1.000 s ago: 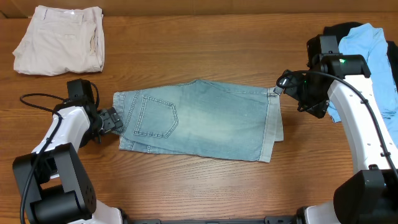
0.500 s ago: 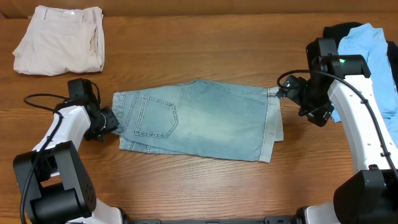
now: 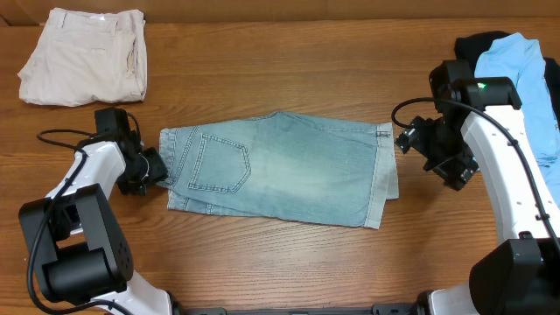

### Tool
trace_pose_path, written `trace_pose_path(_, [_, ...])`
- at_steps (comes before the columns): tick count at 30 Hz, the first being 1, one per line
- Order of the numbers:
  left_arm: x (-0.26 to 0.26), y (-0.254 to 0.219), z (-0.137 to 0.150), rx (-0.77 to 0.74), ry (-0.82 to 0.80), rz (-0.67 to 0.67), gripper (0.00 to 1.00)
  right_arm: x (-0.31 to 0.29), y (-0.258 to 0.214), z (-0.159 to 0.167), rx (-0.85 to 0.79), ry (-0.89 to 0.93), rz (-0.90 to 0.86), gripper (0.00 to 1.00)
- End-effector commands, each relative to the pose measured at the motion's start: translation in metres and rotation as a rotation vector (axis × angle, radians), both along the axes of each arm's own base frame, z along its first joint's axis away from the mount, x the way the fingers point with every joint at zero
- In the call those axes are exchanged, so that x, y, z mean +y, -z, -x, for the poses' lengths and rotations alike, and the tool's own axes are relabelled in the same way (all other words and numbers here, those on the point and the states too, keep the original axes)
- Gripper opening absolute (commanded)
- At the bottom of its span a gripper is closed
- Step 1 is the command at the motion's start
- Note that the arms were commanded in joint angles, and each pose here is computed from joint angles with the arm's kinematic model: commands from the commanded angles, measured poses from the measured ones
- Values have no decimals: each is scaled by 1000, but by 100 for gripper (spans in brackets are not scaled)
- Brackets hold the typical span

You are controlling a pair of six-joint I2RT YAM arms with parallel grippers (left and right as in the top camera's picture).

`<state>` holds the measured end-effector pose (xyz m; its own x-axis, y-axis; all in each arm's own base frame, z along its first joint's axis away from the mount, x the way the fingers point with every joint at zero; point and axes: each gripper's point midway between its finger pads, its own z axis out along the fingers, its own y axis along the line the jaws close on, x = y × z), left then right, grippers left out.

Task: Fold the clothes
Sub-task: 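Grasp left waistband with left gripper, right leg hem with right gripper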

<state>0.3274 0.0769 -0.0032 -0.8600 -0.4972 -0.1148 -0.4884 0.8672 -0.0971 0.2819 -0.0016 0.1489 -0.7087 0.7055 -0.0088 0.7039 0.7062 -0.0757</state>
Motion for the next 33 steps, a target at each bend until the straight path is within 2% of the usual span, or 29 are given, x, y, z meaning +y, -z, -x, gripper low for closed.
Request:
trace_pose_path(1, [-16, 34, 16, 81, 36, 81, 33, -11, -9, 6, -13, 81, 70, 100])
trace_pose_path(6, [-15, 35, 15, 77, 35, 79, 14, -12, -4, 21, 14, 89, 75, 100])
trace_pose_path(10, [-15, 35, 14, 74, 36, 78, 4, 7, 31, 33, 55, 58, -35, 100])
trace_pose_path(13, [-15, 34, 13, 70, 36, 77, 4, 37, 61, 37, 56, -18, -197, 100])
trace_pose_path(15, [-15, 34, 13, 70, 36, 77, 5, 48, 73, 41, 62, -27, -240, 100])
trace_pose_path(23, [-15, 34, 12, 67, 35, 76, 6, 63, 99, 64, 117, -96, -232, 100])
trace_pose_path(30, [-15, 34, 13, 68, 36, 76, 7, 71, 129, 70, 82, -114, -261, 100])
trace_pose_path(33, [-15, 34, 13, 70, 36, 77, 6, 69, 138, 74, 80, -114, -259, 91])
